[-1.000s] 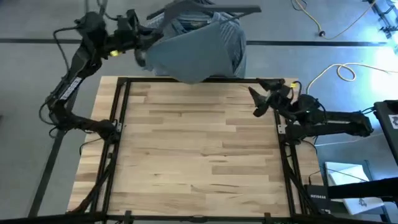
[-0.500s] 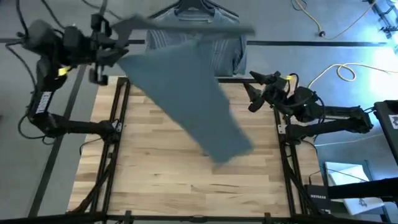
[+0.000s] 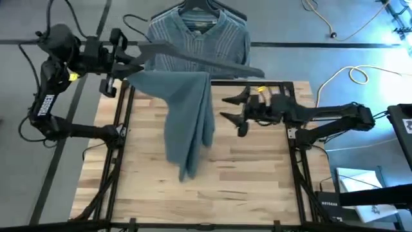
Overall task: Unhang clothes
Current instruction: Remove the jeans from the hanger
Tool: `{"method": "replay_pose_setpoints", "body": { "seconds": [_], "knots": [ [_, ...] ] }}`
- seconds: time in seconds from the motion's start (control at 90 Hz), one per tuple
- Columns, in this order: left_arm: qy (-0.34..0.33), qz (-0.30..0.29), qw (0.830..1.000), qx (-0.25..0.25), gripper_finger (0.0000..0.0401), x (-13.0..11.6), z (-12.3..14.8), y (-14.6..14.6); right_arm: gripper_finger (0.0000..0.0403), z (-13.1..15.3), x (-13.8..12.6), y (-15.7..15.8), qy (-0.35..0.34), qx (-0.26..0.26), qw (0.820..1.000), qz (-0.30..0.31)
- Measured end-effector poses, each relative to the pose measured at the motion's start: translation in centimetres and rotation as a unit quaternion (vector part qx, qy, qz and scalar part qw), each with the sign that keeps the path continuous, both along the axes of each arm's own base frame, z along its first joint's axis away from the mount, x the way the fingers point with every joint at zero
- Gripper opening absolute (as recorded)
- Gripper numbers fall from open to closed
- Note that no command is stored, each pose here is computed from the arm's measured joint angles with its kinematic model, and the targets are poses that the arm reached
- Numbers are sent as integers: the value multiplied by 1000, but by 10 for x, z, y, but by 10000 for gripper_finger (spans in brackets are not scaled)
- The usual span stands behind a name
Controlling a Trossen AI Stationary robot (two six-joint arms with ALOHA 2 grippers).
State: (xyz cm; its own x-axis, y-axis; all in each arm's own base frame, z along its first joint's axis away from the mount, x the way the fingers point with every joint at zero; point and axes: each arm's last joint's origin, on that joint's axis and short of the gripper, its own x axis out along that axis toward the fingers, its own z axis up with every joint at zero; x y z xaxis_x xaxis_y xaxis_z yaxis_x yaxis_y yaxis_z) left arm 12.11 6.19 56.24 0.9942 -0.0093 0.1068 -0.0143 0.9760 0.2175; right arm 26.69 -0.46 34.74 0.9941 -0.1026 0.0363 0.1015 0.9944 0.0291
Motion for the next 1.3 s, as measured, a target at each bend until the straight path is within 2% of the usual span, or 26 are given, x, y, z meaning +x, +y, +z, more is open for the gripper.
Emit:
{"method": "replay_pose_setpoints", "body": {
  "seconds": [0.189,0.533,0.689,0.822,0.9,0.978,1.067,1.3],
  "knots": [
    [3,16,1000,-1,26,6,-1,2,248,-1,14,-1,7,-26,1000,-14],
    [12,23,1000,-16,25,12,-4,7,291,7,7,-2,-5,-41,999,-29],
    [13,23,999,-18,25,12,-4,7,303,5,5,-2,10,-41,999,-25],
    [13,23,999,-18,25,12,-4,7,303,18,-12,-5,-6,-36,995,-96],
    [14,23,999,-18,25,12,-4,7,300,22,-24,-7,9,-35,992,-119],
    [16,23,999,-19,25,12,-5,7,299,20,-32,-7,33,-24,992,-117],
    [17,24,999,-19,25,12,-5,7,298,21,-36,-5,35,-8,996,-86],
    [26,24,999,-20,25,13,-7,7,298,15,-25,-4,39,0,997,-66]
  ]
}}
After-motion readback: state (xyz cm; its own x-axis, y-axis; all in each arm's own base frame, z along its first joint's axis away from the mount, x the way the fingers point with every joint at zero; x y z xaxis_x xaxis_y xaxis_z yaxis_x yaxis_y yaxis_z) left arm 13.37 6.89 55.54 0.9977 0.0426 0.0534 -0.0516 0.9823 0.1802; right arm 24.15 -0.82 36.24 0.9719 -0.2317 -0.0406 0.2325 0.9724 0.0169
